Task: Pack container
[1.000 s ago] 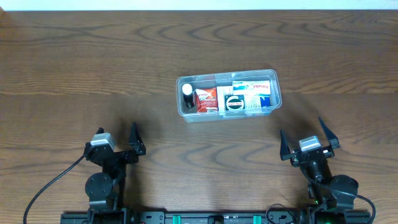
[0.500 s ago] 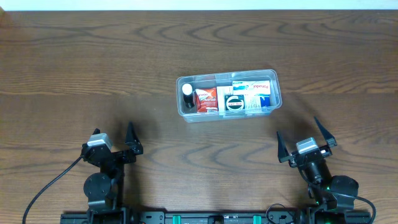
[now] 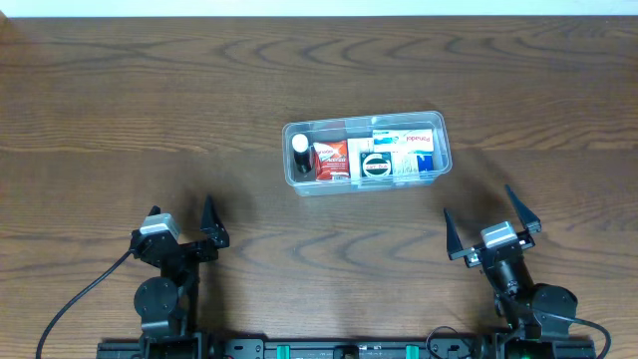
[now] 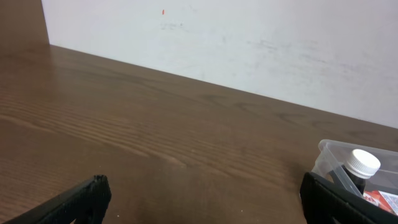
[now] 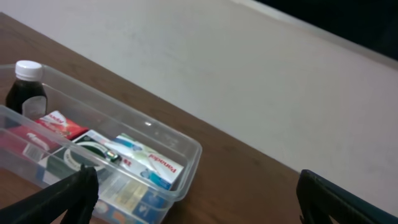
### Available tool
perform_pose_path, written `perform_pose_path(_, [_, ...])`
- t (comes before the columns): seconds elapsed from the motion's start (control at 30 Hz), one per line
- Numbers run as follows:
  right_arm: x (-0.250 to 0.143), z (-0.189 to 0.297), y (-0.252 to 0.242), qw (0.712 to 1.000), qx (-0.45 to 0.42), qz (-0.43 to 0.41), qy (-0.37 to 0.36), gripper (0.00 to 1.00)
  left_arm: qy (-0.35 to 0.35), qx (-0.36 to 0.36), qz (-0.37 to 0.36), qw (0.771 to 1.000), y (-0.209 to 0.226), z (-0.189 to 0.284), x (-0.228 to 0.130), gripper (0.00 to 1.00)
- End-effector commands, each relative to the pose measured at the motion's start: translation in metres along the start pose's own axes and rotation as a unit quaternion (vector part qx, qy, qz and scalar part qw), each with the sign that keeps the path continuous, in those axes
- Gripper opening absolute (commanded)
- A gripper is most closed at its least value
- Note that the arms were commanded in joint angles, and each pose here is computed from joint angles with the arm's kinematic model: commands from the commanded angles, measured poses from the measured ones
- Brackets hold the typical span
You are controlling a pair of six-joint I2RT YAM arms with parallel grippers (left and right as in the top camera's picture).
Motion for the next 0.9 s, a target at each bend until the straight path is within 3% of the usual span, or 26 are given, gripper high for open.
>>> perform_pose_path(0.0, [-0.003,0.000,0.003,1.000,0.011,-0.017,0.008,0.99,0.021,0.011,-0.005,1.000,0.004,-0.001,-0.011,0.98])
perform_pose_path(0.1, [-0.013,0.001,0.007,0.999,0.020,-0.030,0.036,0.99,0.021,0.011,-0.005,1.000,0.004,-0.001,-0.011,0.98])
perform_pose_path(0.53, [-0.013,0.001,0.007,0.999,0.020,-0.030,0.038,0.99,0.021,0.043,-0.020,0.999,0.010,-0.001,-0.011,0.98])
perform_pose_path(0.73, [-0.013,0.001,0.007,0.999,0.020,-0.030,0.038,0.99,0.053,0.043,-0.125,0.990,0.012,-0.003,-0.019,0.98])
perform_pose_path(0.87, [-0.013,0.001,0.007,0.999,0.020,-0.030,0.038,0.99,0.078,0.043,-0.131,0.987,0.013,-0.005,-0.026,0.98])
Point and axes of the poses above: each gripper's point midway between its finger pads, its own z axis back along the fingers, its own y axis along the line the jaws close on, x = y × z, the point moved 8 cm from there along z, back along the fingers, and after that the axes turned 1 degree about -z, right-handed, at the moved point
